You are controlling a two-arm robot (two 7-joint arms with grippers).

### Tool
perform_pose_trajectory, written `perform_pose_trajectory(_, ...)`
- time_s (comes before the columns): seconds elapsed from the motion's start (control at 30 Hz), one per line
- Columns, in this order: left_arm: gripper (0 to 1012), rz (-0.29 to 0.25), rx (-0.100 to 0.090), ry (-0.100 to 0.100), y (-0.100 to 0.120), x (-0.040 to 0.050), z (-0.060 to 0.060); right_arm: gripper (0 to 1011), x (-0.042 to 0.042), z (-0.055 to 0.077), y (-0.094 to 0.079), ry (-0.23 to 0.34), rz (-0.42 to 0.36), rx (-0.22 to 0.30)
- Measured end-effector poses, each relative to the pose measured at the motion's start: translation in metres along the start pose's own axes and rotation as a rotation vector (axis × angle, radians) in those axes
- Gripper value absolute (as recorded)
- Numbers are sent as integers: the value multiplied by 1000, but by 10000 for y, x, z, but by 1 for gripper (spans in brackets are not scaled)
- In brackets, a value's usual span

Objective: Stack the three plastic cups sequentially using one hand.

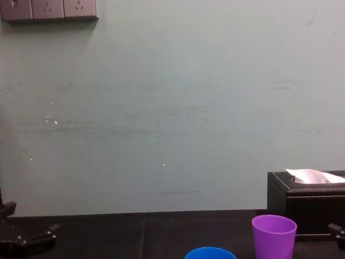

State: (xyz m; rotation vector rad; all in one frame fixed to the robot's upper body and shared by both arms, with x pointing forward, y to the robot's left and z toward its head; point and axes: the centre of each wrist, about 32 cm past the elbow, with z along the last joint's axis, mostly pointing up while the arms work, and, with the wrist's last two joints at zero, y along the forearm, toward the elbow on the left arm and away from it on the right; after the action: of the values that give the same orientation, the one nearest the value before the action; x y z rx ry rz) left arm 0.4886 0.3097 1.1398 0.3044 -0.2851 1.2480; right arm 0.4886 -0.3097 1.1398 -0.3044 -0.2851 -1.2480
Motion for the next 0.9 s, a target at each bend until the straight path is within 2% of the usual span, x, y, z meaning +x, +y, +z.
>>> perform_pose_trajectory(0.9,1010,0,0,0,0,0,0,1000,0,0,0,0,0,0)
